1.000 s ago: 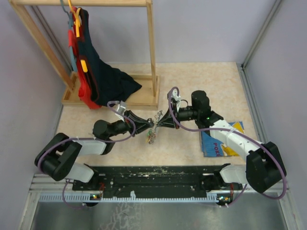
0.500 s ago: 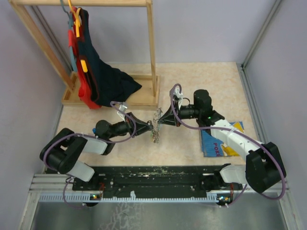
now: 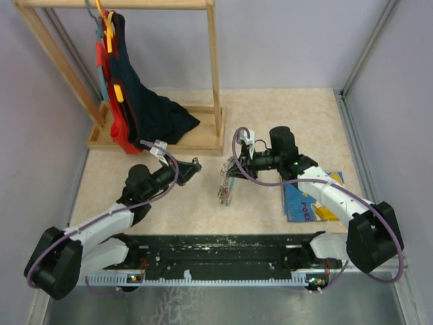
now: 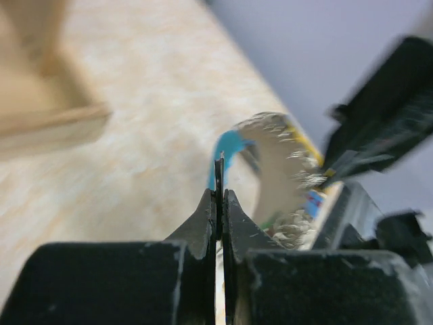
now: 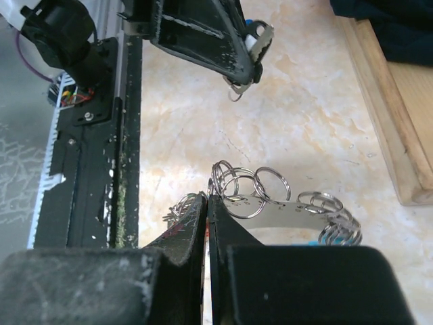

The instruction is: Remove the keys from the keyring

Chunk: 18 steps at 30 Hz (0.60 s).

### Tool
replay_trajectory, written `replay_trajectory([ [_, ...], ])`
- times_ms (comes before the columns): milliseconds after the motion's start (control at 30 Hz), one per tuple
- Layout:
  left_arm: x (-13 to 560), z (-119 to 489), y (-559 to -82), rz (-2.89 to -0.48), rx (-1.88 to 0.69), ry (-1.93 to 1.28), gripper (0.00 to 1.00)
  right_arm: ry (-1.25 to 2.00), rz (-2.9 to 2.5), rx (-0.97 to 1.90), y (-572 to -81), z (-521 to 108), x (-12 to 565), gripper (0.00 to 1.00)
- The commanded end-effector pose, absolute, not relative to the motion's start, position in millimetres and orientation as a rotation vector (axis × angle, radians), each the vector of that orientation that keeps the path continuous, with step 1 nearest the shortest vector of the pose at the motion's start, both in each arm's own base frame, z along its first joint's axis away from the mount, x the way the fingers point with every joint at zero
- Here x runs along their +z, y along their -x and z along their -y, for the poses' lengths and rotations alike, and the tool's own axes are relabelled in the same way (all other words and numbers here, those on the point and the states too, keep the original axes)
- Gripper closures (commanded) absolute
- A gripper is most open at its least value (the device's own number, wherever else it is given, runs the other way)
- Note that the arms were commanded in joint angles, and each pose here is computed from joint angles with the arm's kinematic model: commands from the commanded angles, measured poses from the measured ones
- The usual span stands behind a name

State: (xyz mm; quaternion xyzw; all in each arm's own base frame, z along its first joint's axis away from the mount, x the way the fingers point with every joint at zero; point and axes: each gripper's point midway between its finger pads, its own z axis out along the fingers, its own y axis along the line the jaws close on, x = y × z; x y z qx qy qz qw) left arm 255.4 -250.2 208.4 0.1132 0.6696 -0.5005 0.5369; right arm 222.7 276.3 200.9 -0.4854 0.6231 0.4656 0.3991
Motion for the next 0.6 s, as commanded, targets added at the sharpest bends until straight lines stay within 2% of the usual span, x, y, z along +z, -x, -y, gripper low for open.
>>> replay_trajectory([
  [0,120,183,-275,-1.980,-0.760,0.120,1.00,1.279,-1.432,1.065,-233,-277,239,1.00],
  [100,103,148,-278,-2.024,-0.580,0.312,1.00,1.276,-1.438,1.060,-234,-277,239,1.00],
  [233,80,87,-279,-2.049,-0.279,0.719,1.00,1.271,-1.445,1.051,-235,-276,239,1.00],
  [300,71,69,-277,-2.052,-0.207,0.846,0.99,1.268,-1.447,1.045,-236,-276,239,1.00],
  [400,58,49,-273,-2.047,-0.169,1.012,0.93,1.267,-1.447,1.037,-236,-275,239,1.00],
  [567,50,14,-262,-1.979,-0.064,1.241,0.90,1.266,-1.444,1.028,-236,-274,241,1.00],
])
